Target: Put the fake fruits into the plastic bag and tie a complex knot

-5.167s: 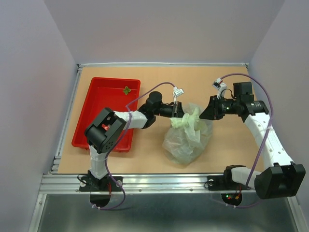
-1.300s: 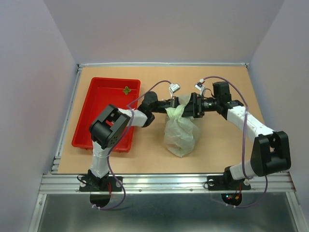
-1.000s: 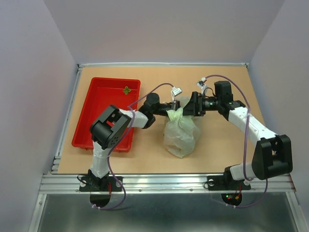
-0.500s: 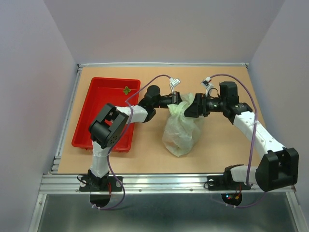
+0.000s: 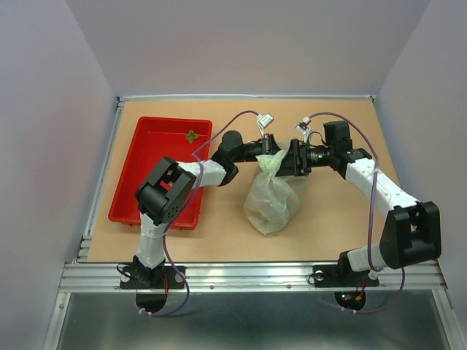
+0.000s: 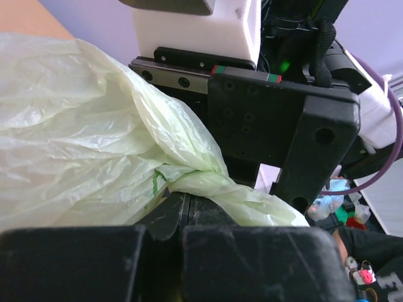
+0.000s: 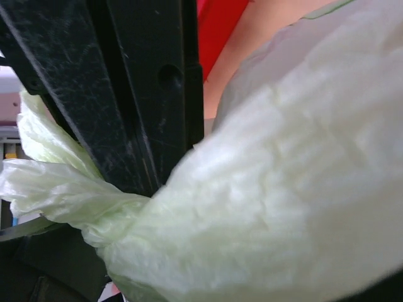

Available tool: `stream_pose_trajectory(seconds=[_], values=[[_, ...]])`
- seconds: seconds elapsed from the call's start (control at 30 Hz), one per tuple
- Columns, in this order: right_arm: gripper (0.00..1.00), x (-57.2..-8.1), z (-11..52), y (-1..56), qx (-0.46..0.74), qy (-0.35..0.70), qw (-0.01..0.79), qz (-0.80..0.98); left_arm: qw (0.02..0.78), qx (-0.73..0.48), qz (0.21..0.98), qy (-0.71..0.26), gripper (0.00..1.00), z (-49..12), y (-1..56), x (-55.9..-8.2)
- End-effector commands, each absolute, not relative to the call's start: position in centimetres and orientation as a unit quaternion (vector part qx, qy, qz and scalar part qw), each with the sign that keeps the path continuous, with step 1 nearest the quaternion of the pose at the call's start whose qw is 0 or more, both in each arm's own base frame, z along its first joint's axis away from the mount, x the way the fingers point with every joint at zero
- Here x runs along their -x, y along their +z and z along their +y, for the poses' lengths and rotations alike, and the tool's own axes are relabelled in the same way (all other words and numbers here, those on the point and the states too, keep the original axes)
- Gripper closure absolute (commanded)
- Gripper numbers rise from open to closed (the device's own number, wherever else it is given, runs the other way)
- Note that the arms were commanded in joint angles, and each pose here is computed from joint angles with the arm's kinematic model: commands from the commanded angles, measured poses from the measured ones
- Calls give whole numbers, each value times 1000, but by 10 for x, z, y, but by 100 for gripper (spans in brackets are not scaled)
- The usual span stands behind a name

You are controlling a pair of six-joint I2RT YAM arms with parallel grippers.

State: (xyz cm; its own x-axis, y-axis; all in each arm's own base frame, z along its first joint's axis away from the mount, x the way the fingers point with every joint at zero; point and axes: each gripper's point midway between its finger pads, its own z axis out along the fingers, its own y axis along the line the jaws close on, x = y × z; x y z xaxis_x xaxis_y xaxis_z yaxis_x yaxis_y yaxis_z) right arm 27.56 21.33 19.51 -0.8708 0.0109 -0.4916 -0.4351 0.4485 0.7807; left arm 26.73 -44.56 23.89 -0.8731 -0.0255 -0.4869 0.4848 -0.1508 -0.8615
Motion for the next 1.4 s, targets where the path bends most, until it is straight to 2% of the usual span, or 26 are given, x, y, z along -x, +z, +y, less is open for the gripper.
stream_pose_trajectory(seconds=[0.0,0.17,0.4,0.67,1.07,1.1,1.17,1.27,1.37], values=[[5,-303,224,228,150,515,271,799,188,-217,571,-769,100,-444,275,-238],[0,-299,234,231,152,530,262,792,181,-222,573,-767,100,-452,263,-239],[0,-286,221,225,142,525,257,799,183,-240,598,-743,100,-453,243,-240],[0,-268,190,205,183,449,255,837,189,-243,597,-741,100,-444,243,-240],[0,-244,161,235,191,400,265,856,188,-245,592,-745,100,-443,247,-238],[1,-245,158,238,187,400,270,856,189,-245,591,-745,100,-443,247,-238],[10,-245,154,244,180,401,279,854,189,-245,591,-745,100,-443,247,-238],[13,-249,145,245,161,401,280,857,189,-245,591,-745,100,-443,249,-238],[30,-248,139,244,147,415,271,856,190,-243,590,-746,100,-443,249,-238]])
